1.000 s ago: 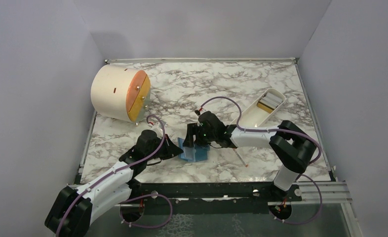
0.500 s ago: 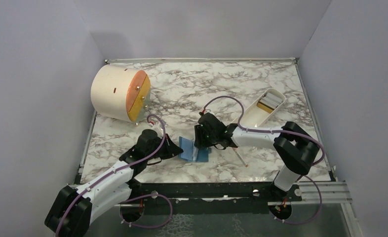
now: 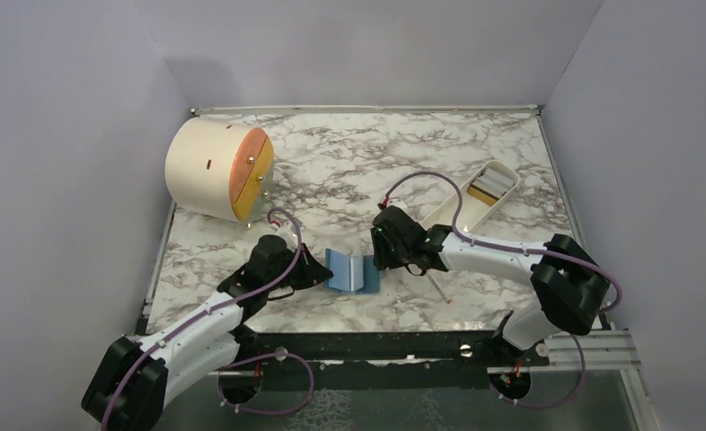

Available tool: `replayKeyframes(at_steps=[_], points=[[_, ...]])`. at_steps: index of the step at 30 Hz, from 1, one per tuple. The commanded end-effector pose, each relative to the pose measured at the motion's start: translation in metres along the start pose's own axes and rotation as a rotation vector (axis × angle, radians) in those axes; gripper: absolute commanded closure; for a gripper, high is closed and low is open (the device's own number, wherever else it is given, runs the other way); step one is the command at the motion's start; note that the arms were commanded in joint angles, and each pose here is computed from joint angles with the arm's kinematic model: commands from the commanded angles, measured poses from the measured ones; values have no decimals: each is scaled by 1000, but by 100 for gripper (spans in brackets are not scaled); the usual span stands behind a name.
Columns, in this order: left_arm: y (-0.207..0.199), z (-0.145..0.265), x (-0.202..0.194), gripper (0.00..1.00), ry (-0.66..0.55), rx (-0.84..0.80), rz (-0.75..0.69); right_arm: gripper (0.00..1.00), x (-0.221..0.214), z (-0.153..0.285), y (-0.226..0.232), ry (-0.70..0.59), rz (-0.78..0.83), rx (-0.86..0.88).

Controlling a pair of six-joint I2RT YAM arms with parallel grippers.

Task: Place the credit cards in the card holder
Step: Turn over the card holder at the center of the board, then pick up the credit card from the storage box.

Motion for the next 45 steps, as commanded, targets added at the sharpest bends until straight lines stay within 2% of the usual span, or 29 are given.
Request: replayKeyframes(at_steps=[1, 4, 6, 9, 12, 14, 18, 20, 27, 33, 37, 45], points=[[-11, 3, 18, 100, -61, -14, -37, 55, 23, 21, 5, -82, 53, 18], [-11, 4, 16, 100, -58, -19, -46, 55, 33, 28, 16, -96, 85, 59], [-12, 5, 16, 100, -62, -31, -52, 55, 37, 34, 34, -98, 111, 167], [-13, 6, 17, 100, -70, -37, -56, 56, 39, 43, 57, -94, 68, 295], [-11, 5, 17, 100, -63, -26, -63, 56, 54, 44, 48, -139, 55, 206], [-11, 5, 16, 93, -55, -21, -67, 53, 74, 47, 38, -198, 110, 113], [-11, 5, 17, 76, -54, -18, -80, 49, 114, 54, 29, -282, 226, 44], [-11, 5, 18, 73, -54, -11, -92, 49, 129, 55, 18, -293, 241, 8], [-12, 7, 21, 100, -46, -2, -133, 49, 169, 62, -39, -343, 262, -96], [-12, 6, 17, 100, -29, -15, -132, 48, 202, 78, -107, -423, 304, -251], [-13, 5, 17, 100, -20, -17, -137, 48, 206, 73, -174, -323, 263, -369], [-10, 6, 17, 100, -30, -5, -130, 48, 209, 68, -237, -246, 311, -470]])
Point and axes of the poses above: each gripper's point midway between its finger pads, its own z axis back along the fingers, its own y axis along the line the jaws close on, x = y × z, the point moved 2 cm from there along z, back along the fingers, and after that the axes turned 4 degrees about -z, right-handed, at the moved point
